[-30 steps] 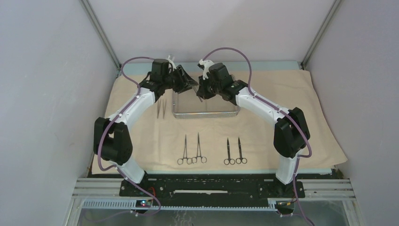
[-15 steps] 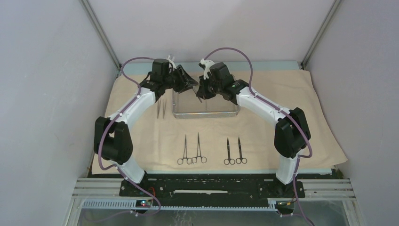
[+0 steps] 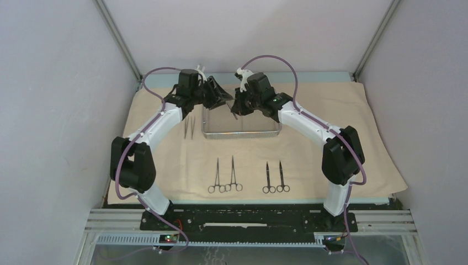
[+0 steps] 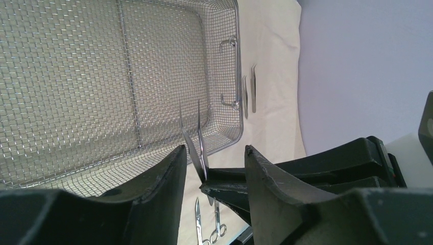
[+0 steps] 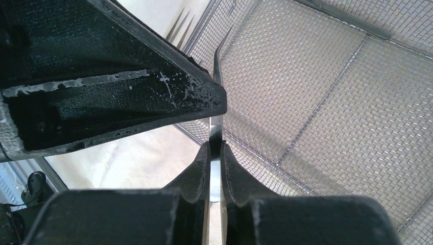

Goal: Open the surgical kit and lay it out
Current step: Place the medical item in the surgical kit.

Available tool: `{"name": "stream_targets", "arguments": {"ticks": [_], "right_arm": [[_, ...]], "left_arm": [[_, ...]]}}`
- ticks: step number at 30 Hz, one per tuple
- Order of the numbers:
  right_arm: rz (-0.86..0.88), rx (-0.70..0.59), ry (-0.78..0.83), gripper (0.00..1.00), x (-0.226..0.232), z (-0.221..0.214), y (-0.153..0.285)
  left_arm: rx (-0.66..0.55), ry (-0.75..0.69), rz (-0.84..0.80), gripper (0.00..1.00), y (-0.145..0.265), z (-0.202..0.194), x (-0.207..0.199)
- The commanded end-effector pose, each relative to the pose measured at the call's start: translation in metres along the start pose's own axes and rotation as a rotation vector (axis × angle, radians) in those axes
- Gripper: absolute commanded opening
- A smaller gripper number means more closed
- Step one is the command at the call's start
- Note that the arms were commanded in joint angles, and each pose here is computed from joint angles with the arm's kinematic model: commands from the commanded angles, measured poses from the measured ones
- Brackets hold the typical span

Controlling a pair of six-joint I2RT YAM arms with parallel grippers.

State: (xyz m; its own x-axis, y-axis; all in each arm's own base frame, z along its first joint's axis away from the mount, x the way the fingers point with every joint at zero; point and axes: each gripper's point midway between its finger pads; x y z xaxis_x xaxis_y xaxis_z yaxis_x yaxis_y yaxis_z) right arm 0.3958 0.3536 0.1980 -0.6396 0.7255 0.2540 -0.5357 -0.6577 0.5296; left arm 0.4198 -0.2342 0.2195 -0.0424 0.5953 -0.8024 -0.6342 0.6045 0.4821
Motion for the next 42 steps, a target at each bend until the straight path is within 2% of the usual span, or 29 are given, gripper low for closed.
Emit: {"name": "stream_targets", "arguments": {"ticks": [1, 13, 18, 21, 27, 29, 32, 34, 37, 42], "right_arm": [[0.006, -0.094, -0.005, 0.0, 0.005, 0.035, 0.019], [0.051, -0.107, -0.018, 0.0, 0.013, 0.039, 0.022], [0.07, -0.093, -0.029, 0.0, 0.016, 0.036, 0.02], [0.079, -0.09, -0.037, 0.0, 0.017, 0.035, 0.021], [0.102, -0.062, -0.085, 0.0, 0.016, 0.029, 0.022], [0.116, -0.06, -0.107, 0.11, 0.016, 0.028, 0.026], [0.143, -0.065, -0.157, 0.34, 0.015, 0.026, 0.035], [0.172, -0.076, -0.191, 0.44, 0.01, 0.023, 0.04], [0.254, -0.102, -0.281, 0.5, 0.003, 0.021, 0.049], [0.413, -0.141, -0.366, 0.49, 0.015, 0.026, 0.053]], "left_arm": [[-0.014, -0.001, -0.005, 0.5, 0.005, 0.0, -0.001], [0.006, 0.023, 0.021, 0.47, -0.011, -0.002, 0.014], [0.019, 0.035, -0.003, 0.42, -0.018, -0.003, 0.013], [0.027, 0.044, -0.021, 0.34, -0.02, -0.005, 0.012], [0.049, 0.054, -0.076, 0.1, -0.022, -0.01, 0.005], [0.047, 0.052, -0.09, 0.05, -0.02, -0.01, 0.004], [0.055, 0.043, -0.109, 0.0, -0.017, -0.012, 0.003], [0.058, 0.041, -0.143, 0.0, -0.015, -0.01, -0.001], [0.069, 0.038, -0.217, 0.0, -0.012, -0.009, -0.013], [0.103, 0.071, -0.371, 0.0, -0.008, -0.011, -0.032]]}}
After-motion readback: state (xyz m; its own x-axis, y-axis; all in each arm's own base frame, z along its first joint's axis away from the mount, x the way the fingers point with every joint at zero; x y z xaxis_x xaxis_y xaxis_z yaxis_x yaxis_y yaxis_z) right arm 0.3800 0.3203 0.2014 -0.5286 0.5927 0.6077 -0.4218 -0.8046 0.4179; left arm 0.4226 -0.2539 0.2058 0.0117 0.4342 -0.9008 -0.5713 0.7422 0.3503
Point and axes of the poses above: each gripper's point midway between its finger pads, its own y axis back along the fingers, its own x axis along the line the jaws close on, z = x × y, and after that the axes turned 7 degrees about y, right-handed
